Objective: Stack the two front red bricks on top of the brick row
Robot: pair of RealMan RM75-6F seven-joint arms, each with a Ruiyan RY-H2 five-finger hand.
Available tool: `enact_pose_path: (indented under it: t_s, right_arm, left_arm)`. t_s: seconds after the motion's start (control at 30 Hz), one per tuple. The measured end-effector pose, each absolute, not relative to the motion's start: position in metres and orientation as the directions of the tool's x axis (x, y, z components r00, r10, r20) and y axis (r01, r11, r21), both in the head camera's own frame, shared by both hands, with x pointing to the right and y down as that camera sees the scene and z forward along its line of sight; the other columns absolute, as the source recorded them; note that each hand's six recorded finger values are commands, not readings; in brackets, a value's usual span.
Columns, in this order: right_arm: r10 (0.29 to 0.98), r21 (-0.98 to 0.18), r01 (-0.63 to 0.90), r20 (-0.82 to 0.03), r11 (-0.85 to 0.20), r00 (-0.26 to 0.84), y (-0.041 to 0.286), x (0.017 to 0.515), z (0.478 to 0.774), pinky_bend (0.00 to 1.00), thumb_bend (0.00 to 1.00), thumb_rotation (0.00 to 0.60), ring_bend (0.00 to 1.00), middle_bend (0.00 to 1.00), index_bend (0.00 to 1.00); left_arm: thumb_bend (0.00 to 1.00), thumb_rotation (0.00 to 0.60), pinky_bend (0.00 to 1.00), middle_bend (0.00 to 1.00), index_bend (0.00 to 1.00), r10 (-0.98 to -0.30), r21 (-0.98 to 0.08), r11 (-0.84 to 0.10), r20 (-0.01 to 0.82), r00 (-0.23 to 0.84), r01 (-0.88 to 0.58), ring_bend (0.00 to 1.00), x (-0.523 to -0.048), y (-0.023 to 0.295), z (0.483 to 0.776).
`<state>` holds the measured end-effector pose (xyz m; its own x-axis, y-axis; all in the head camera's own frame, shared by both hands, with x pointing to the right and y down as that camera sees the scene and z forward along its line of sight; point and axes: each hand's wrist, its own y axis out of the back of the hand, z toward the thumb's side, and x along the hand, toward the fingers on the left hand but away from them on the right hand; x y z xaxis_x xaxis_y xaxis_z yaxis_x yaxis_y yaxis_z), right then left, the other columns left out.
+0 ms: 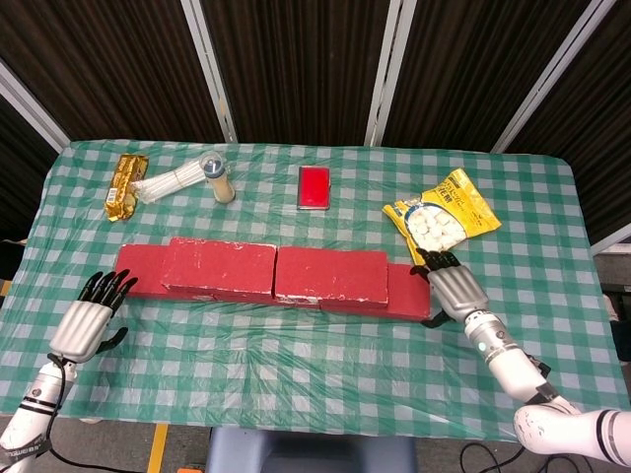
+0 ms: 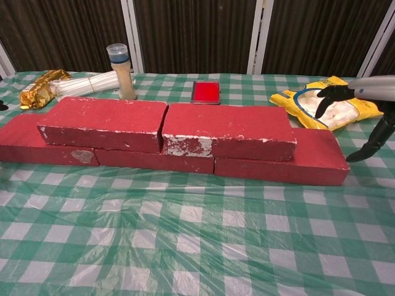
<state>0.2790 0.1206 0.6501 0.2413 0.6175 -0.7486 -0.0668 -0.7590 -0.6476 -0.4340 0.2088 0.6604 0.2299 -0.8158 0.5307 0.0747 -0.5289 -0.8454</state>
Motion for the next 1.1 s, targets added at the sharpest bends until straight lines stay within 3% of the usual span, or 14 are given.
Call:
enact_pose_path:
  t_s: [0.4,0.9,1.1]
  right_arm:
    - [0.574,-0.615,-0.082,-0.769,-0.784,0.281,0.128,0.255,0.670,0.00,0.00,0.600,0.00,0.00,0.28]
    - [0.561,-0.606,-0.080,-0.772,-0.791,0.300,0.130,0.239,0.671,0.00,0.00,0.600,0.00,0.00,0.24]
    - [0.589,-0.631,-0.084,-0.758,-0.772,0.278,0.133,0.254,0.657,0.00,0.00,0.600,0.00,0.00,0.09]
  left_arm:
    - [0.33,0.600,0.01,0.00,0.00,-0.818,-0.844,-0.531,0.533,0.218,0.072,0.00,-0.438,0.209,0.660]
    - [0.33,0.600,0.01,0.00,0.00,-0.815,-0.842,-0.535,0.537,0.218,0.070,0.00,-0.438,0.209,0.661]
    - [0.34,0.600,0.01,0.00,0.00,-0.819,-0.844,-0.531,0.533,0.214,0.073,0.00,-0.439,0.209,0.658]
